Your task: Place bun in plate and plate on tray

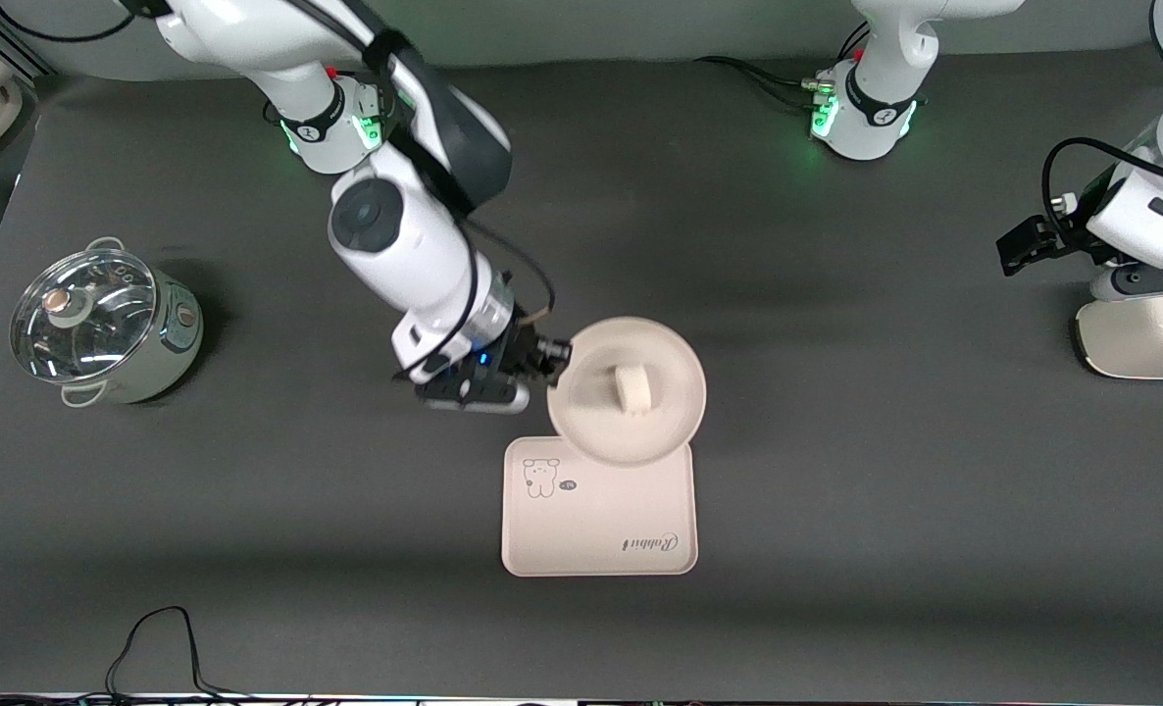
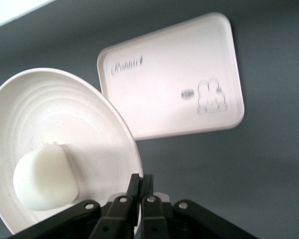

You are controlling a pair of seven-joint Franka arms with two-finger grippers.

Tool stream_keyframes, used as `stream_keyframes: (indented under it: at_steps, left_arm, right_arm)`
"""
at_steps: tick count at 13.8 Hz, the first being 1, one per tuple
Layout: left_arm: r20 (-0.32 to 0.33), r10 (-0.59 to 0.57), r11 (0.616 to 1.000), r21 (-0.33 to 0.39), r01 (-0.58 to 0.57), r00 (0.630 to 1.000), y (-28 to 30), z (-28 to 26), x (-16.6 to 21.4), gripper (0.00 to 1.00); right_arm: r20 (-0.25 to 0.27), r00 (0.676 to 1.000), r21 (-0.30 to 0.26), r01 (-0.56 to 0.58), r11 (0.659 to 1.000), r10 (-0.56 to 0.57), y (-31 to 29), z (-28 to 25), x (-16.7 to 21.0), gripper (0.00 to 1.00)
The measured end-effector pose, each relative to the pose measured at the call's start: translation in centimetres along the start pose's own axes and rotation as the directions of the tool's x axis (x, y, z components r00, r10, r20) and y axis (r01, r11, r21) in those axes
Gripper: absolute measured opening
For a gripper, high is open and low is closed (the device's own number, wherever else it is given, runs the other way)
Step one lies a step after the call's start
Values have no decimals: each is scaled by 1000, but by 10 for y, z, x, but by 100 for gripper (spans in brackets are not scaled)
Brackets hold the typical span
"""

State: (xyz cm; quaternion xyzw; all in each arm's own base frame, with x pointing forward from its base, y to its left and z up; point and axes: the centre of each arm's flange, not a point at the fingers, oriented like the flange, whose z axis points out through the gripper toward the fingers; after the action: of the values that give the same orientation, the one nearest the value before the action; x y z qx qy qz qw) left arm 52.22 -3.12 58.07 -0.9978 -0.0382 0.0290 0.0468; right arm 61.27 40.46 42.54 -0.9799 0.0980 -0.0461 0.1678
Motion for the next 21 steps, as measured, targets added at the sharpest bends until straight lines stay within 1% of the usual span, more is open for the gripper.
stream_keyframes:
  at_steps: [1, 3, 4, 6, 8, 10, 12, 14, 16, 17, 18, 21]
  left_arm:
    - [-3, 5, 1000, -2, -5, 1000, 3, -2, 0, 100]
    - [-5, 0, 999, -49, 0, 1000, 11, -6, -1, 100]
    - [-5, -10, 997, -74, 10, 1000, 13, -9, -1, 100]
    - [-9, -21, 995, -93, 20, 1000, 15, -13, -2, 100]
    - [-15, -21, 995, -94, 20, 1000, 19, -17, -4, 100]
    - [-16, -20, 996, -92, 18, 1000, 20, -17, -4, 100]
    - [-13, -20, 996, -86, 19, 1000, 20, -16, -5, 100]
    - [-10, -19, 997, -77, 18, 1000, 19, -16, -5, 100]
    - [-8, -19, 997, -73, 18, 1000, 19, -16, -5, 100]
    - [-6, -18, 997, -72, 18, 1000, 18, -16, -5, 100]
    - [-5, -18, 997, -72, 18, 1000, 18, -16, -6, 100]
    - [-2, -18, 997, -70, 18, 1000, 18, -16, -6, 100]
  right_arm:
    - [-5, 1000, 4, 8, 1000, -8, 7, 11, 19, 4]
    - [-1, 1000, 1, 17, 1000, -17, 24, 44, 49, 4]
    - [3, 1000, -2, 10, 1000, -10, 32, 66, 59, 4]
    - [-19, 1000, 10, -11, 1000, 11, 51, 120, 74, 4]
    - [-47, 999, 22, -16, 1000, 17, 71, 176, 78, 4]
    - [-44, 999, 14, -6, 1000, 7, 87, 214, 75, 4]
    - [-33, 999, 6, -8, 1000, 9, 93, 228, 73, 4]
    - [-36, 999, 9, -8, 1000, 8, 92, 226, 73, 4]
    - [-49, 999, 14, 7, 1000, -7, 87, 220, 76, 19]
    - [-65, 998, 9, 28, 1000, -27, 83, 215, 78, 31]
    - [-83, 995, 4, 48, 999, -48, 78, 207, 80, 40]
    - [-136, 987, 7, 88, 996, -86, 65, 158, 90, 70]
